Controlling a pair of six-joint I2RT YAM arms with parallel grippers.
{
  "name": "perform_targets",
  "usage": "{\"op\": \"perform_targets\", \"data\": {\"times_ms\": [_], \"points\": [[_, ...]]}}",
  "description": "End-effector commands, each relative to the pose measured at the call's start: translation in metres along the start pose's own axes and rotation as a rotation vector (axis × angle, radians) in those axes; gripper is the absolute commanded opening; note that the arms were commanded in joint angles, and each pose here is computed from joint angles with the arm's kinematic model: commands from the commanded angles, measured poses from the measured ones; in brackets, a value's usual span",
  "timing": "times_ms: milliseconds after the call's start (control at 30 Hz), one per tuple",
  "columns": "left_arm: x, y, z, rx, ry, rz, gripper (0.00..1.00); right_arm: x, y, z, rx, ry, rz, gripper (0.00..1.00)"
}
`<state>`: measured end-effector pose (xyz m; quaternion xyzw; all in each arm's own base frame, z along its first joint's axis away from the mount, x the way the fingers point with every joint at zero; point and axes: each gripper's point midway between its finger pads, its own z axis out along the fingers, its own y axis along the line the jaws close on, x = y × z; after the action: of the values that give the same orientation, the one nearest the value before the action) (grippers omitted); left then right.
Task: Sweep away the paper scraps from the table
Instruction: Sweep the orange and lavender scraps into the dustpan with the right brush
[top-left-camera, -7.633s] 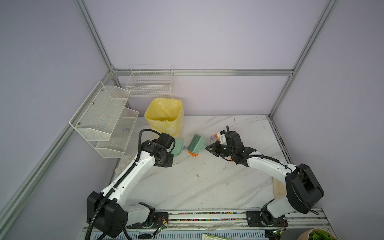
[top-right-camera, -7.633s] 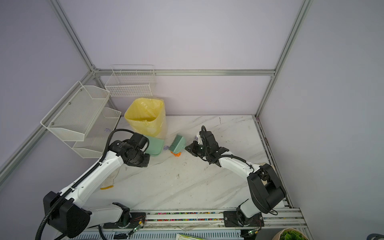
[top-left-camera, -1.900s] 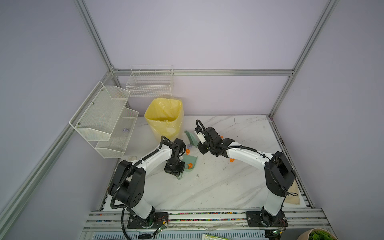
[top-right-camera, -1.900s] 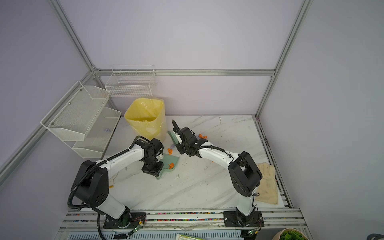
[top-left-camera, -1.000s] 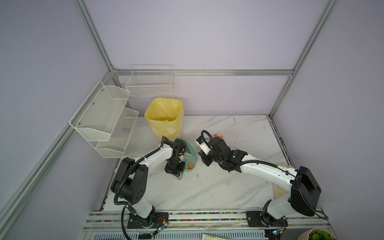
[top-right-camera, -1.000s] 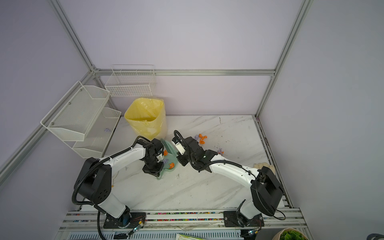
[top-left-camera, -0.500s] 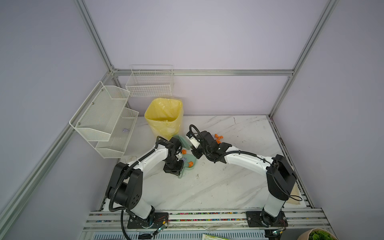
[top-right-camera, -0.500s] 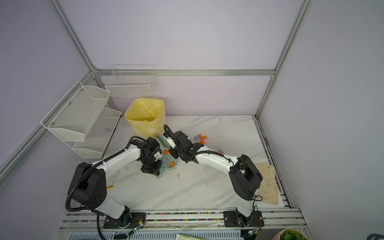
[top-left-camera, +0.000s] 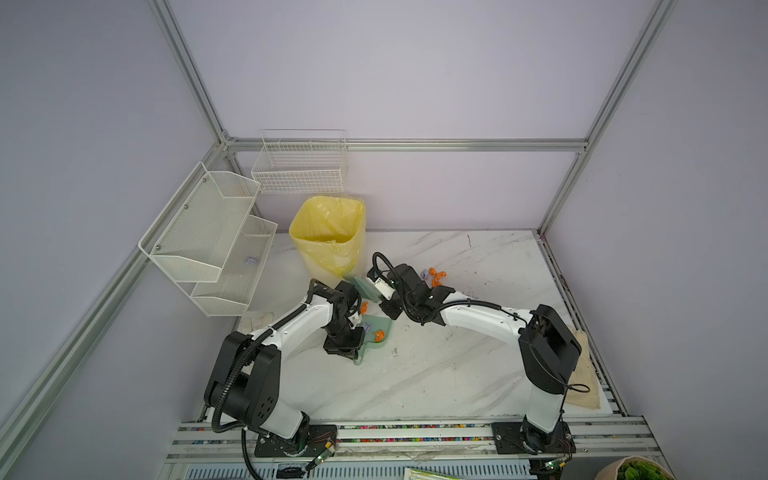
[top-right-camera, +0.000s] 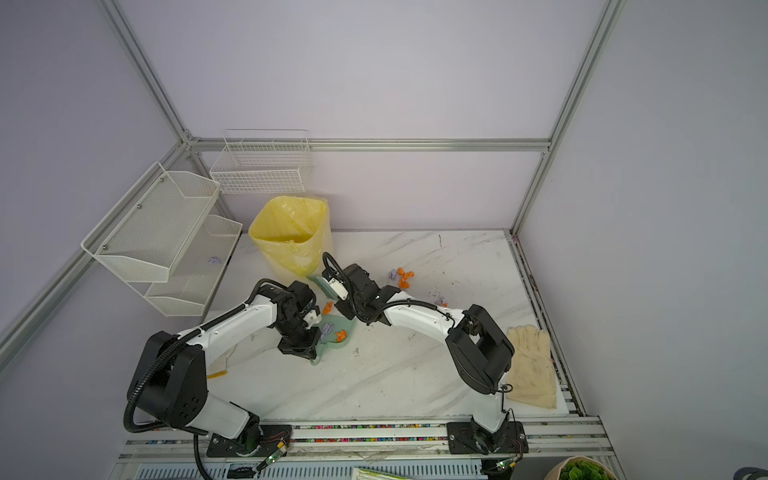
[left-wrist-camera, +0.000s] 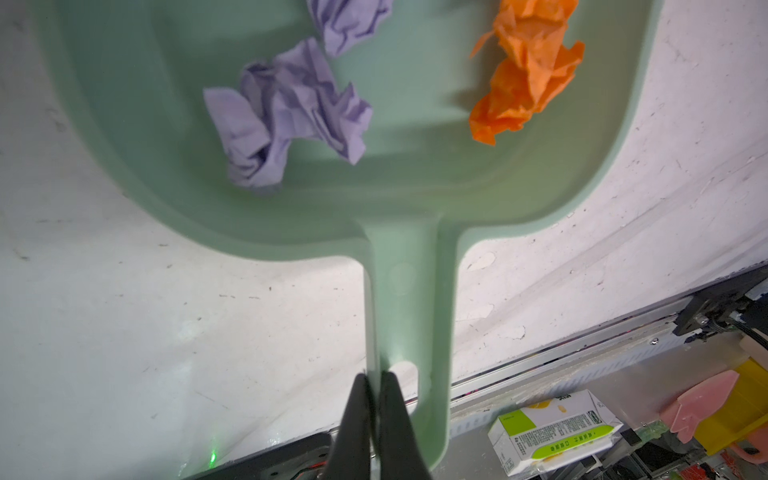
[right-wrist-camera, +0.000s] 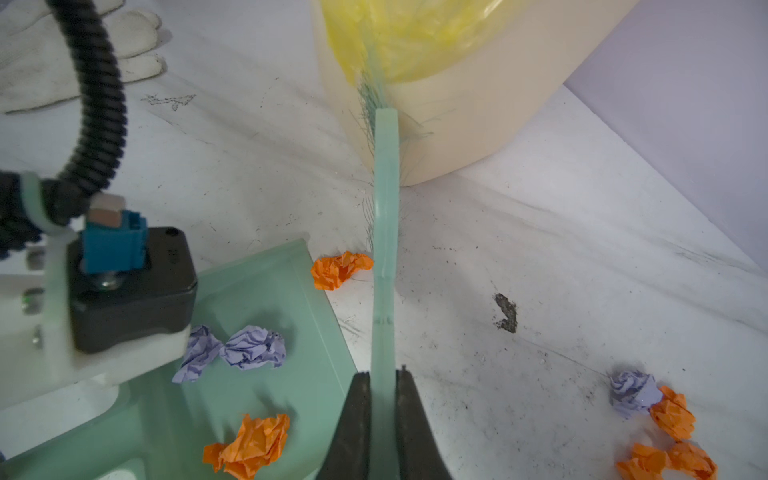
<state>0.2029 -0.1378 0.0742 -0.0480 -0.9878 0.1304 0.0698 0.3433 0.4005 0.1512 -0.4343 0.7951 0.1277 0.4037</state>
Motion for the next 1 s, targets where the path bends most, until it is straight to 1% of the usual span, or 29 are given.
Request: {"op": "perform_targets", "data": {"times_ms": [0, 67, 167, 333, 533, 733, 800, 900, 967], "points": [[0.005, 0.000, 0.003, 0.023, 0.015, -0.023, 0.00, -0.005, 0.002, -0.003, -0.018, -0.025, -0.051, 0.00], [0.004, 0.001, 0.002, 0.023, 0.015, -0.024, 0.00, -0.001, 0.006, -0.005, -0.040, -0.024, -0.066, 0.00], [0.001, 0.005, -0.002, 0.025, 0.012, -0.030, 0.00, 0.012, 0.010, -0.006, -0.059, 0.009, -0.099, 0.00], [-0.003, 0.008, -0.003, 0.019, 0.023, -0.034, 0.00, 0.022, 0.023, -0.013, -0.134, 0.039, -0.144, 0.00], [-0.007, 0.011, -0.003, 0.003, 0.034, -0.027, 0.00, 0.027, 0.042, -0.037, -0.243, 0.000, -0.187, 0.00], [-0.013, 0.014, -0.005, -0.021, 0.028, -0.020, 0.00, 0.026, 0.056, -0.072, -0.332, -0.048, -0.187, 0.00], [-0.015, 0.015, -0.005, -0.027, 0.028, -0.018, 0.00, 0.027, 0.054, -0.080, -0.316, -0.061, -0.180, 0.00], [-0.022, 0.016, -0.007, -0.043, 0.007, -0.015, 0.00, 0.029, 0.034, -0.082, -0.194, -0.044, -0.108, 0.00], [-0.029, 0.020, -0.015, -0.080, -0.045, -0.020, 0.00, 0.028, 0.023, -0.087, -0.136, -0.035, -0.062, 0.00]]}}
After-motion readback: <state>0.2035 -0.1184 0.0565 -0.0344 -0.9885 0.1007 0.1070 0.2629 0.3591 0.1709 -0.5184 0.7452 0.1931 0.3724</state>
